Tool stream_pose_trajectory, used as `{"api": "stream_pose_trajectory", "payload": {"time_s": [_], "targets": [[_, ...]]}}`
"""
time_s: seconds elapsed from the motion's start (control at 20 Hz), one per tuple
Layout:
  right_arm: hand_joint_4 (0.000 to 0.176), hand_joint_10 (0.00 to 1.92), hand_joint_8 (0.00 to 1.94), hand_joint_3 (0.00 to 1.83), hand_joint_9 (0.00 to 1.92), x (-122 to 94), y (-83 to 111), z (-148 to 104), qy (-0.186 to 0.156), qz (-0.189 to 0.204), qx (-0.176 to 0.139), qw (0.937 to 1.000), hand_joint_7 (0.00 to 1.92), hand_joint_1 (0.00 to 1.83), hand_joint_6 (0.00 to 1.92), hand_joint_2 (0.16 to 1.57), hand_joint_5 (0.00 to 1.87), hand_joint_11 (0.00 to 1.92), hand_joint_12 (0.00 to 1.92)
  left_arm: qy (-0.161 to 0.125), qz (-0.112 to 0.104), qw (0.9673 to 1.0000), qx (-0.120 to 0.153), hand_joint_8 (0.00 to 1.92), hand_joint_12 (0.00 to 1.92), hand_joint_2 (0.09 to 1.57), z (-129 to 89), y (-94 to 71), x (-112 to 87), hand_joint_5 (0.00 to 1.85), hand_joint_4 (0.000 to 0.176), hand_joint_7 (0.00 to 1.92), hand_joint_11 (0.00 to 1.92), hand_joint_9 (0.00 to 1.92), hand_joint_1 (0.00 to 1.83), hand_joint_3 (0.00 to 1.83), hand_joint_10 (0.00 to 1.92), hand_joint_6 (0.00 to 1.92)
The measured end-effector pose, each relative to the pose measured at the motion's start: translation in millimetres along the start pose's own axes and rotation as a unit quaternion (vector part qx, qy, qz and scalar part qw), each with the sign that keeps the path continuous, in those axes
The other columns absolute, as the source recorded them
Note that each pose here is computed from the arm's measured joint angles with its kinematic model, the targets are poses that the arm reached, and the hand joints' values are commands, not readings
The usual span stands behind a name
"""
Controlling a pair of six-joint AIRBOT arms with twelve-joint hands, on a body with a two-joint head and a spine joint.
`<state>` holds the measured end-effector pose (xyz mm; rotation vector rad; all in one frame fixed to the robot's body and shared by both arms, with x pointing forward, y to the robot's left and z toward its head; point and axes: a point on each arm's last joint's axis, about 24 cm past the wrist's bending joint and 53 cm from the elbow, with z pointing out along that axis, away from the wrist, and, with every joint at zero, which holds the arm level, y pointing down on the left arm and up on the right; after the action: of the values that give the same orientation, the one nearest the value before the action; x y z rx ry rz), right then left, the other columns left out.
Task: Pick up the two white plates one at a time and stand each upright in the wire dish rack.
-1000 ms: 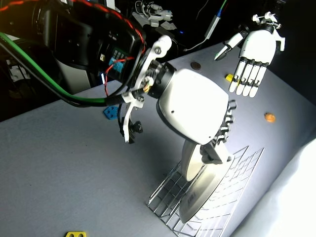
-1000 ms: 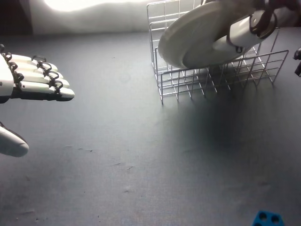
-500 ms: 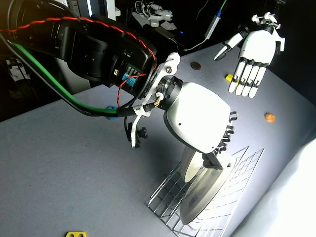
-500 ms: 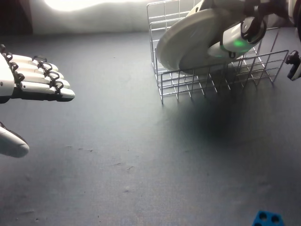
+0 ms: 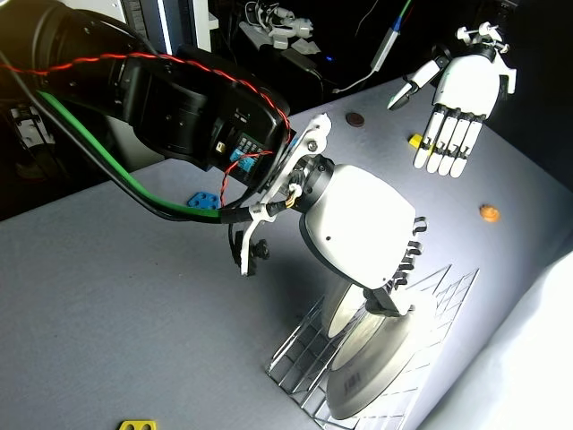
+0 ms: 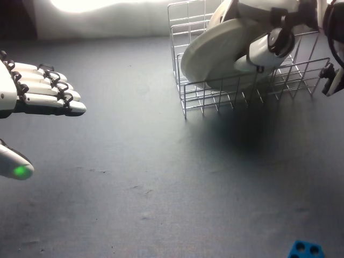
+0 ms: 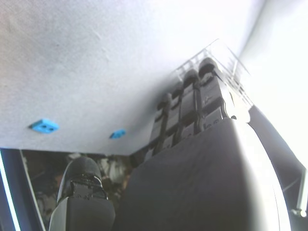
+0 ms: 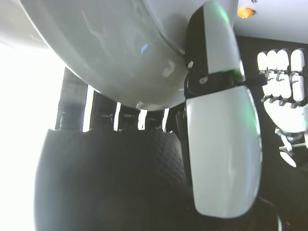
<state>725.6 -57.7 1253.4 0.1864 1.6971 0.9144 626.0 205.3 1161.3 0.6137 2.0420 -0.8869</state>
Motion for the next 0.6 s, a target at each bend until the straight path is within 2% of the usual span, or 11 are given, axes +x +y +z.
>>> {"api": "stream_pose_trajectory", "payload": {"time_s": [0.05, 0.1, 0.15, 0.25, 0.35, 0.4, 0.45, 0.5, 0.55, 0.6], "targets": [[0.021, 0.02, 0.94, 0.0, 1.1, 0.9, 0.4, 0.6, 0.0, 0.0, 0.0, 1.0, 0.98, 1.21, 1.09, 1.13, 0.95, 0.63, 1.0, 0.0, 0.0, 1.0, 0.0, 0.01, 0.0, 1.09, 0.0, 0.0, 0.0, 0.01, 0.0, 0.04, 0.0, 0.01, 0.0, 0.0, 0.0, 0.01], [0.016, 0.01, 0.94, 0.0, 1.1, 3.9, -0.9, 0.9, 0.002, -0.002, 0.001, 1.0, 0.97, 1.21, 1.11, 1.13, 0.94, 0.62, 0.98, 0.0, 0.0, 1.0, 0.0, 0.01, 0.0, 1.08, 0.0, 0.1, 0.1, 0.01, 0.0, 0.03, 0.0, 0.01, 0.0, 0.0, 0.0, 0.0], [0.011, 0.01, 1.07, 0.01, 1.04, 4.5, -0.9, 1.4, 0.002, -0.001, 0.002, 1.0, 0.89, 1.19, 1.24, 1.17, 0.87, 0.55, 0.99, 0.0, 0.0, 1.0, 0.0, 0.0, 0.0, 1.09, 0.0, 0.1, 0.2, 0.0, 0.0, 0.02, 0.0, 0.0, 0.0, 0.0, 0.0, 0.0], [0.006, 0.02, 1.01, 0.0, 1.05, 6.4, -1.9, 1.5, 0.004, -0.003, 0.003, 1.0, 0.92, 1.2, 1.18, 1.16, 0.91, 0.56, 0.98, 0.0, 0.0, 1.0, 0.0, 0.01, 0.0, 1.09, 0.0, 0.1, 0.0, 0.01, 0.0, 0.02, 0.0, 0.0, 0.0, 0.0, 0.0, 0.01], [0.005, 0.01, 1.08, 0.0, 1.03, 7.1, -0.9, 1.9, 0.003, -0.005, 0.002, 1.0, 0.87, 1.19, 1.24, 1.18, 0.87, 0.53, 1.0, 0.001, 0.0, 1.0, 0.001, 0.0, 0.0, 1.09, 0.6, -1.1, 0.6, 0.02, 0.0, 0.02, 0.0, 0.0, 0.0, 0.0, 0.0, 0.01], [0.006, 0.01, 1.19, 0.01, 0.97, 7.1, -0.7, 2.0, 0.003, -0.005, 0.002, 1.0, 0.8, 1.16, 1.34, 1.21, 0.81, 0.47, 1.01, 0.001, 0.0, 1.0, 0.002, 0.0, 0.0, 1.09, 0.8, -1.5, 0.7, 0.01, 0.0, 0.02, 0.0, 0.0, 0.0, 0.0, 0.0, 0.0], [0.0, 0.01, 0.6, 0.0, 0.94, 7.1, -0.7, 1.9, 0.003, -0.005, 0.002, 1.0, 0.8, 1.09, 1.33, 1.24, 0.75, 0.43, 1.02, 0.001, 0.0, 1.0, 0.002, 0.0, 0.0, 1.09, 1.1, -2.2, 0.7, 0.0, 0.0, 0.01, 0.0, 0.0, 0.0, 0.0, 0.0, 0.0], [0.0, 0.0, 0.27, 0.0, 0.9, 7.1, -0.6, 1.9, 0.003, -0.005, 0.002, 1.0, 0.85, 1.05, 1.35, 1.25, 0.73, 0.4, 0.99, 0.001, 0.0, 1.0, 0.002, 0.02, 0.01, 1.08, 1.2, -2.3, 0.9, 0.04, 0.0, 0.06, 0.01, 0.04, 0.0, 0.0, 0.01, 0.02], [0.0, 0.0, 0.11, 0.01, 0.8, 7.0, -0.4, 1.9, 0.003, -0.007, 0.001, 1.0, 0.8, 0.86, 0.71, 1.28, 0.61, 0.3, 0.93, 0.001, 0.0, 1.0, 0.003, 0.01, 0.0, 1.09, 1.2, -2.4, 1.0, 0.01, 0.0, 0.03, 0.0, 0.01, 0.0, 0.0, 0.0, 0.0], [0.0, 0.0, 0.04, 0.01, 0.74, 7.1, -0.1, 1.9, 0.003, -0.009, 0.001, 1.0, 0.78, 0.79, 0.37, 1.29, 0.64, 0.24, 0.89, 0.001, 0.0, 1.0, 0.003, 0.01, 0.0, 1.09, 1.2, -2.5, 0.9, 0.02, 0.0, 0.04, 0.0, 0.01, 0.0, 0.0, 0.0, 0.01]]}}
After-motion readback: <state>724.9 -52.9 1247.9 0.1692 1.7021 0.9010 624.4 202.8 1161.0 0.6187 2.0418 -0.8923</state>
